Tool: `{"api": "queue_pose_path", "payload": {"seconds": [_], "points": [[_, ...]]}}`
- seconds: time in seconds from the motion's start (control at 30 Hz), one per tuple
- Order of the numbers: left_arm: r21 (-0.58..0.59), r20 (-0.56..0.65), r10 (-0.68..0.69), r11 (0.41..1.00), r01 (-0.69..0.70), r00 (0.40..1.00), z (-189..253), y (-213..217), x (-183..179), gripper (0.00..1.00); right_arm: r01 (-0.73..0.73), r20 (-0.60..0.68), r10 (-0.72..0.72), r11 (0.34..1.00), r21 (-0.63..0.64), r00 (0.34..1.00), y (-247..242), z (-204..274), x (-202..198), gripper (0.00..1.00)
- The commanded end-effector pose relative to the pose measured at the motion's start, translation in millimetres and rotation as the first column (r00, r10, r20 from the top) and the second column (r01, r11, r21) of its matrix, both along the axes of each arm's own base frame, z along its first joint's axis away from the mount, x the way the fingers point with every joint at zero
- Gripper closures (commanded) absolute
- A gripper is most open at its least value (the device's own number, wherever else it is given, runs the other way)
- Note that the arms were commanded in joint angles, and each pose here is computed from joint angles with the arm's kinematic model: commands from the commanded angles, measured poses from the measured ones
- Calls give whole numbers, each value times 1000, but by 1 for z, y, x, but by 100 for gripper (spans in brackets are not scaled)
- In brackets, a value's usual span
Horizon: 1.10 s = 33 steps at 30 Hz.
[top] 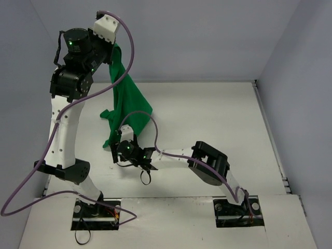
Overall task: Fold and stack the t-shirts
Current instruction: Flatten out the tshirt
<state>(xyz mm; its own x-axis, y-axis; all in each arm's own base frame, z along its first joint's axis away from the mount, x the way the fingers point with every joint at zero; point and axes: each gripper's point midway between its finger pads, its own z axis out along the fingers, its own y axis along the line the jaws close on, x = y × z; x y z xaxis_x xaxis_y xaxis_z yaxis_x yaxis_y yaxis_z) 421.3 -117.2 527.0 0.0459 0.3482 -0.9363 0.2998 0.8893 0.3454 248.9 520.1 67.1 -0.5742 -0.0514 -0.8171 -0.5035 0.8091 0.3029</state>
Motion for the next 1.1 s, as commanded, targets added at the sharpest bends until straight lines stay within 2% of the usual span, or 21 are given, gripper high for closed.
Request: {"api": "queue_pose_path", "payload": {"seconds": [0.0, 0.13, 0.23, 0.33, 0.53, 0.8, 1.07], "points": [[-63, 168, -2, 998, 13, 986, 54, 7, -20, 100, -11, 75, 1, 992, 125, 997, 17, 70, -9, 29], [-62, 159, -3, 998, 13, 987, 51, 7, -19, 100, -21, 75, 12, 991, 132, 997, 23, 79, -9, 30], [-64, 160, -12, 998, 22, 987, 51, 5, -19, 100, -35, 78, 24, 990, 140, 997, 23, 87, -18, 28], [-69, 164, -17, 997, 29, 986, 53, 4, -20, 100, -13, 98, -2, 989, 146, 995, 25, 93, -10, 26], [-80, 178, -16, 996, 31, 984, 59, 5, -24, 100, 2, 26, -7, 984, 181, 1000, 42, 72, 5, 27], [-87, 186, -24, 995, 41, 982, 63, 4, -27, 100, 39, -5, -39, 975, 218, 999, 54, 63, 39, 27], [-87, 186, -27, 995, 44, 982, 63, 3, -27, 100, 45, -31, -39, 969, 244, 999, 66, 56, 46, 28]]}}
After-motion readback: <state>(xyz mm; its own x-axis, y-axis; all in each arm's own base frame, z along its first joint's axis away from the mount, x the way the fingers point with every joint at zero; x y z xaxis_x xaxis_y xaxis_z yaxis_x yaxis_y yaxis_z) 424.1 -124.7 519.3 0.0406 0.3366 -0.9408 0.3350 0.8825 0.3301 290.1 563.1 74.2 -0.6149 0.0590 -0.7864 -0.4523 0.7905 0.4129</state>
